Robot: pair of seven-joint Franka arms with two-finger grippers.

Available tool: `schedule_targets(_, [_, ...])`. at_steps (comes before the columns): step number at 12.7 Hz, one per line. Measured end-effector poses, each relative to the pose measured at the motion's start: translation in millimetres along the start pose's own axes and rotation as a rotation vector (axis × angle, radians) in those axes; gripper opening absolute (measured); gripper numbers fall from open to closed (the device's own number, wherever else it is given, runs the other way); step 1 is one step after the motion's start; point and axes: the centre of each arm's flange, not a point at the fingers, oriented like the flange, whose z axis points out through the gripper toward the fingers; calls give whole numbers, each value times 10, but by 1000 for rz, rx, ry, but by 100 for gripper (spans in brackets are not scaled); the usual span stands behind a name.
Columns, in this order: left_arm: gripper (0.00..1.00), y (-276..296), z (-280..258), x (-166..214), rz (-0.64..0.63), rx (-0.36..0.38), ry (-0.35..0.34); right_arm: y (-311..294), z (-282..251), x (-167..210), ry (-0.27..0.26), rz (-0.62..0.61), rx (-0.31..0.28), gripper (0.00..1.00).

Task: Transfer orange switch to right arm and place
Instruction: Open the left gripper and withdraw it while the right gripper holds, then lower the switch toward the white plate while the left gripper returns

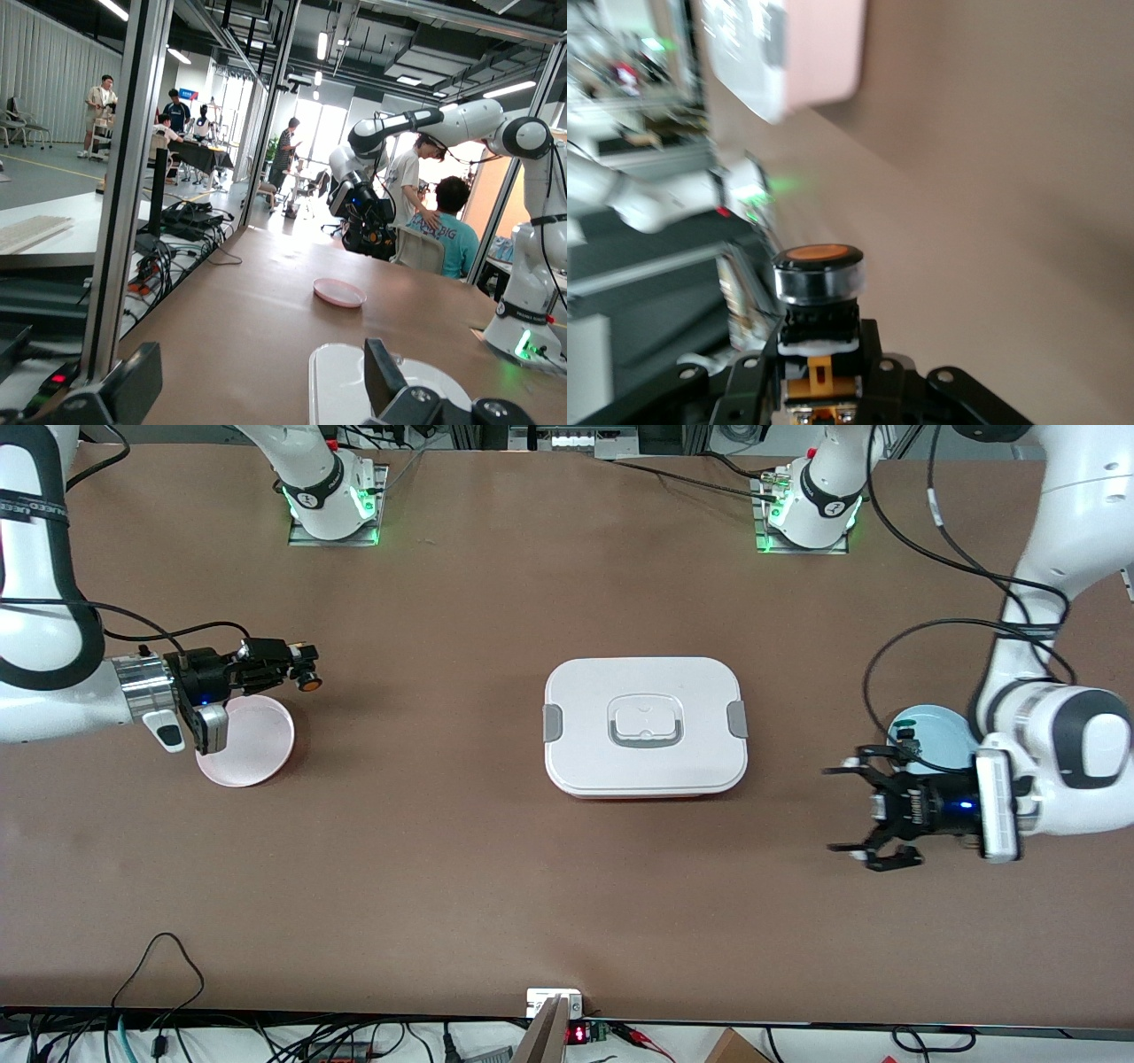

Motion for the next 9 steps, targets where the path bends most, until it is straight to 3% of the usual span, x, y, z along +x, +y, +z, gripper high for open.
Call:
schedule_targets(3, [100,29,-741,152,56,25,-181,221,-104,-90,-64,-61,-182,34])
schedule_targets(5, [100,44,-929,250,33,37,-322,365,-192,-127,-121,-130,-322,34])
schedule_targets(9, [100,85,-1126,616,-146,132,-564,638,-283,-155,-218,-287,-518,34])
